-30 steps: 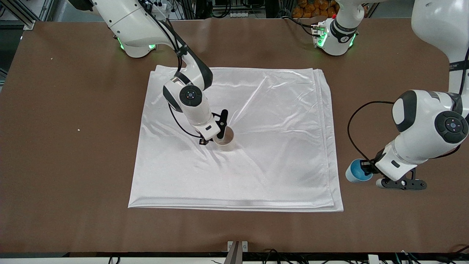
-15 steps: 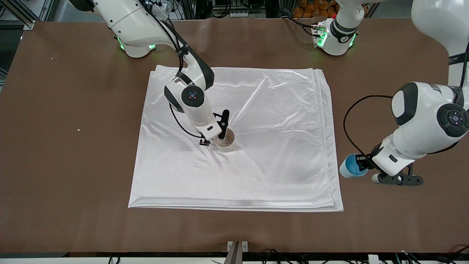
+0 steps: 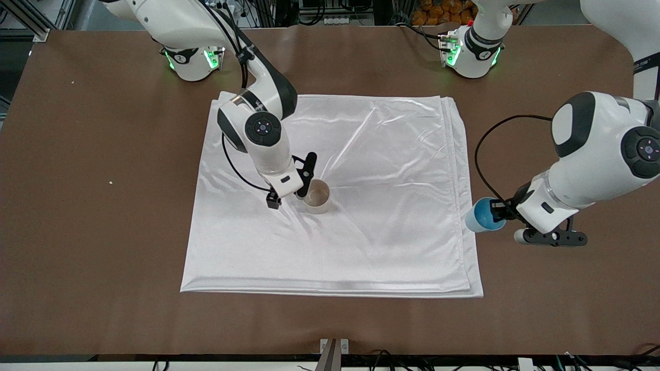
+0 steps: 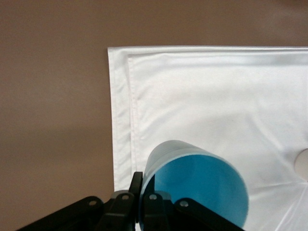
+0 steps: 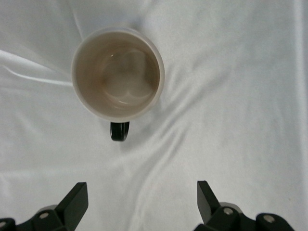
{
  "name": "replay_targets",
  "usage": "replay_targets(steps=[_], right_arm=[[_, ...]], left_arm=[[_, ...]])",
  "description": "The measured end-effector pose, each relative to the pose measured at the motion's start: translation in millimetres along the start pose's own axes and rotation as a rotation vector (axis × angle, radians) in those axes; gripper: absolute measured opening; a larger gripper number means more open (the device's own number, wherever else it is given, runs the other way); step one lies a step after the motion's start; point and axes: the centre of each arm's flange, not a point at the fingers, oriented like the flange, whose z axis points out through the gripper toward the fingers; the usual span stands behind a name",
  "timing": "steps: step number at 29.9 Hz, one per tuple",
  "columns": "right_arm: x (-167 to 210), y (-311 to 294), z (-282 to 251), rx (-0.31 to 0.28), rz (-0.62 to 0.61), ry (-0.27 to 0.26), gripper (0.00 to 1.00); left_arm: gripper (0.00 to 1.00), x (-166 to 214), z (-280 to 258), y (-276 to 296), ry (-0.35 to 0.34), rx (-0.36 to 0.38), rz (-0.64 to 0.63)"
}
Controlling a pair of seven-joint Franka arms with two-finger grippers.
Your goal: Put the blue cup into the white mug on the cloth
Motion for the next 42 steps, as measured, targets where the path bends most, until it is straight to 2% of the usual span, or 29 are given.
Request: replay_targets(steps=[4, 11, 18, 26, 30, 35, 42], right_arm=[[-19, 11, -36, -0.012, 0.032, -0.003, 1.00], [-66, 33, -102, -0.038, 0.107, -0.001, 1.00], [-129, 48, -163, -0.012, 0.225, -0.008, 1.00], [-194, 57, -221, -0.033, 0.382, 0.004, 1.00], [-217, 55, -241, -0.039, 0.467, 0.002, 1.00], [-250, 53, -263, -0.039, 0.558, -0.009, 1.00], [-302, 54, -279, -0.045, 0.672, -0.015, 1.00]], left_arm=[[0.04, -7, -2, 34, -0.008, -0.023, -0.009], [0.04, -24, -3, 93, -0.020, -0.058, 0.066], [0.04, -53, 5, 168, -0.043, -0.060, 0.155], [0.04, -85, 50, 240, -0.111, -0.064, 0.245], [0.04, -97, 71, 268, -0.125, -0.072, 0.243], [0.04, -117, 87, 306, -0.116, -0.068, 0.218], [0.04, -149, 109, 354, -0.067, -0.014, 0.226]])
